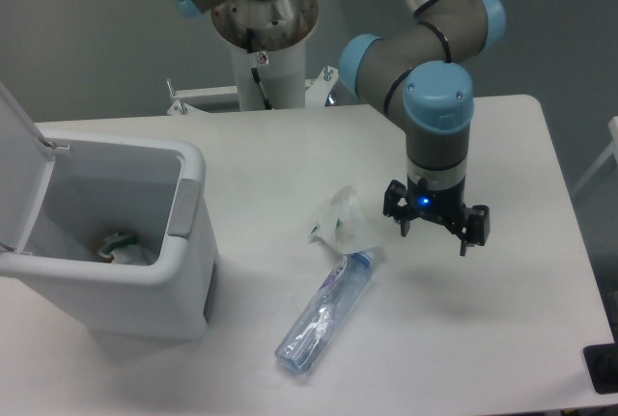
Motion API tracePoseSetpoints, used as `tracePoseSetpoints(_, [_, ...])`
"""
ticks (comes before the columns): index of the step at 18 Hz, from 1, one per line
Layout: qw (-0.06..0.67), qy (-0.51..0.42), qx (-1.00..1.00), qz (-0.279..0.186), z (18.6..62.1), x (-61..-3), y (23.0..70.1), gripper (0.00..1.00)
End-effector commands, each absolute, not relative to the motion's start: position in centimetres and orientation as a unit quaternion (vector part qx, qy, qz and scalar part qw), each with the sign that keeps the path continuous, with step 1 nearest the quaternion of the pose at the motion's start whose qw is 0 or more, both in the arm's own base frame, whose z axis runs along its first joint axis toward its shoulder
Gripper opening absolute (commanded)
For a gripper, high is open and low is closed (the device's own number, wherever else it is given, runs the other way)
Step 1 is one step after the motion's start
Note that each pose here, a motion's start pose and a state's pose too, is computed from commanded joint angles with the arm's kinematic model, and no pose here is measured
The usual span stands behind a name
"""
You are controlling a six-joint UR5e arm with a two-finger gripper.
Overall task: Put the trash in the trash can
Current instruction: 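Move the open gripper over the crumpled clear plastic wrapper and lower it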
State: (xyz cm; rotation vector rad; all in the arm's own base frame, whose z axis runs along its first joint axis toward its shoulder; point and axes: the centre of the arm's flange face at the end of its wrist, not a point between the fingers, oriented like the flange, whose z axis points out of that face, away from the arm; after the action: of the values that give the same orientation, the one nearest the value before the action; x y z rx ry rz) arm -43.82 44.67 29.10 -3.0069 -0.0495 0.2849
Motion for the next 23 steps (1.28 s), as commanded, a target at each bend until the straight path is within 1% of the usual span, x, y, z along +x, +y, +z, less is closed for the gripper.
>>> tracePoseSetpoints(2, [0.062,-0.003,-0.994,0.091,29.5,-41.3,45.0,1.0])
tracePoseSetpoints(4, [0.049,0.019,-0.996,0.076,28.1,-38.0,46.1,1.0])
tracePoseSetpoints(8, [0.046,0.007,-0.997,0.063,27.0,-34.3,47.9,1.0])
tracePoseSetpoints(10, [0.032,0.013,-0.998,0.061,25.8,-32.8,47.2,1.0])
tracePoseSetpoints(13, [0.027,0.019,-0.997,0.066,25.2,-31.7,46.9,1.0])
tracePoseSetpoints(18, [0.026,0.016,-0.997,0.07,24.4,-31.9,47.0,1.0])
tracePoseSetpoints(19, [0.023,0.017,-0.997,0.068,24.0,-31.9,47.0,0.98])
tracePoseSetpoints(20, [0.021,0.017,-0.997,0.066,23.7,-32.0,47.0,0.87])
tracePoseSetpoints(21, [0.019,0.019,-0.997,0.068,23.5,-32.0,47.0,0.68])
tracePoseSetpoints(22, [0.015,0.018,-0.997,0.07,23.4,-32.2,46.8,0.52])
tracePoseSetpoints(23, [0.013,0.021,-0.997,0.071,23.4,-32.3,46.8,0.33])
